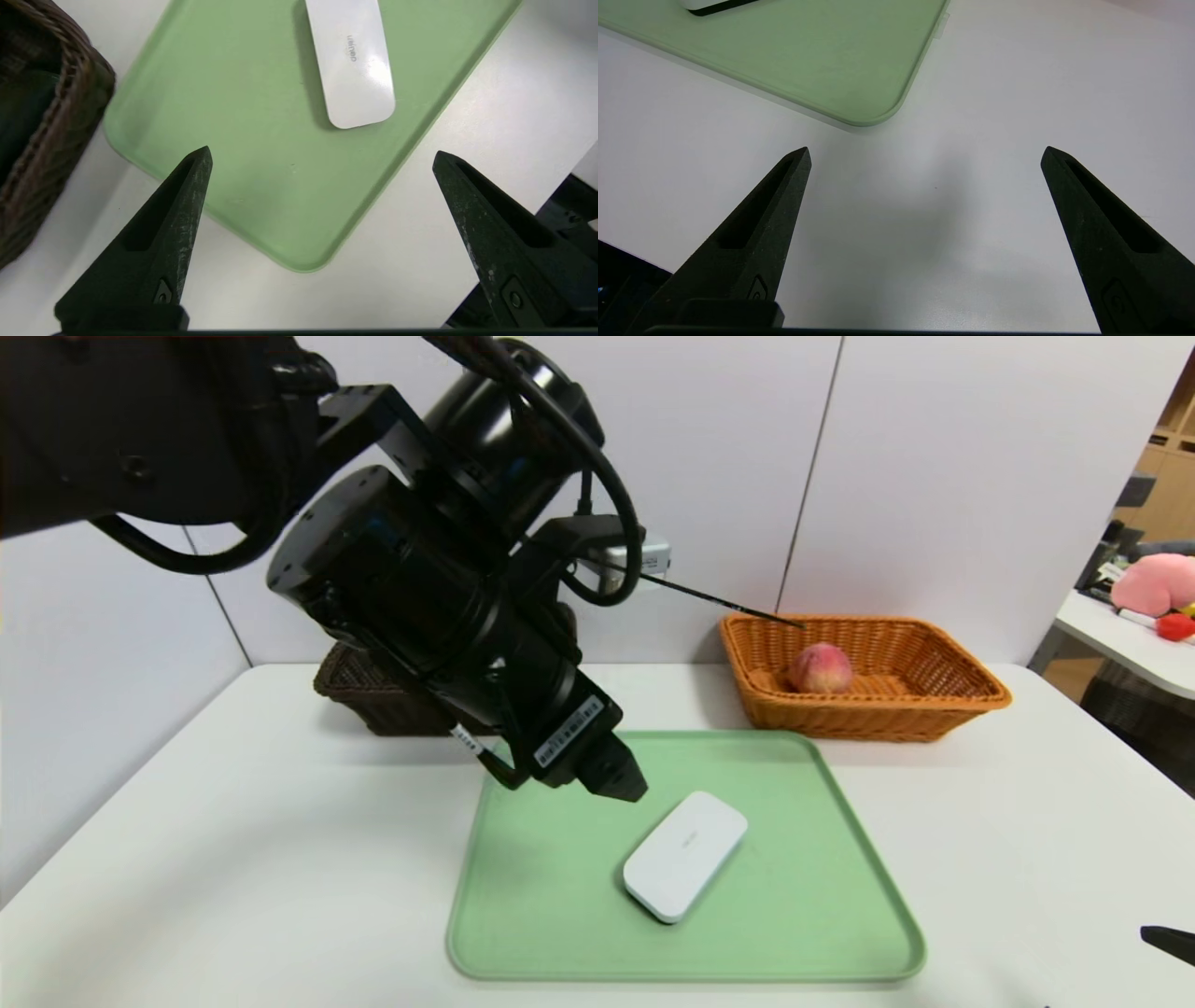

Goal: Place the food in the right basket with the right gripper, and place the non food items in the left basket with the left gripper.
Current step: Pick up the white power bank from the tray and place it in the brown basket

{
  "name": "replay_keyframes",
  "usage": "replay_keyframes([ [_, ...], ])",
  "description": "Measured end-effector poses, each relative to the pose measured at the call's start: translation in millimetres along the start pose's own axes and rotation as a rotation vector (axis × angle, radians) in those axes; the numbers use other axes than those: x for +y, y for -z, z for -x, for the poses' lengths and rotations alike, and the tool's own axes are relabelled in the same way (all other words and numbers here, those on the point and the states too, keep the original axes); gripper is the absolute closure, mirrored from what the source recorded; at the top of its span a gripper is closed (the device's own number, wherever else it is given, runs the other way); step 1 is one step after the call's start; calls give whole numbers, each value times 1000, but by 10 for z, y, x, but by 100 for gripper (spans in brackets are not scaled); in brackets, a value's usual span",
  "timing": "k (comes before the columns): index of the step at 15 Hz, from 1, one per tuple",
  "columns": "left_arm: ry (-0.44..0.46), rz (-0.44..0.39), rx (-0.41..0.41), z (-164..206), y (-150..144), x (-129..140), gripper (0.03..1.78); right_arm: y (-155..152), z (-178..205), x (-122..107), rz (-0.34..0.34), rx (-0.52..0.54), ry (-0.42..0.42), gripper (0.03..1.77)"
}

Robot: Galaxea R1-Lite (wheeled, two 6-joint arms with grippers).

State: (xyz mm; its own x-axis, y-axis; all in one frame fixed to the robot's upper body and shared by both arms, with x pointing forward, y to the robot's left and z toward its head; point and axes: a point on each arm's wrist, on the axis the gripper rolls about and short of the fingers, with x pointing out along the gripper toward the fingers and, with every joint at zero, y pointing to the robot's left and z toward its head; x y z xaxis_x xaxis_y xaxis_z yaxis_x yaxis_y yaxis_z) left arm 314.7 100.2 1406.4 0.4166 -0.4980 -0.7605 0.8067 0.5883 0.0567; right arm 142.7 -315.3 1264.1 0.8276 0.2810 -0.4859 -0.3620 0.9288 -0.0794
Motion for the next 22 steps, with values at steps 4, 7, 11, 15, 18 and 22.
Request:
replay_keyframes([
  [4, 23, 97, 57, -245, -9, -67, 12, -1, 0, 0, 0, 0, -1, 10],
  [7, 34, 128, 106, -471, -11, -113, 12, 4, -1, 1, 0, 1, -2, 10],
  [11, 37, 176, 166, -814, -1, -137, 12, 15, 0, 1, 0, 3, -2, 10],
  [15, 47, 171, 173, -1073, -17, -203, 12, 15, 1, 1, 0, 2, -2, 10],
  [18, 53, 173, 178, -1180, -21, -261, 12, 21, 9, 0, -1, 1, 0, 10],
  [22, 57, 175, 185, -1263, -19, -311, 12, 45, 25, 0, -2, -1, 0, 10],
])
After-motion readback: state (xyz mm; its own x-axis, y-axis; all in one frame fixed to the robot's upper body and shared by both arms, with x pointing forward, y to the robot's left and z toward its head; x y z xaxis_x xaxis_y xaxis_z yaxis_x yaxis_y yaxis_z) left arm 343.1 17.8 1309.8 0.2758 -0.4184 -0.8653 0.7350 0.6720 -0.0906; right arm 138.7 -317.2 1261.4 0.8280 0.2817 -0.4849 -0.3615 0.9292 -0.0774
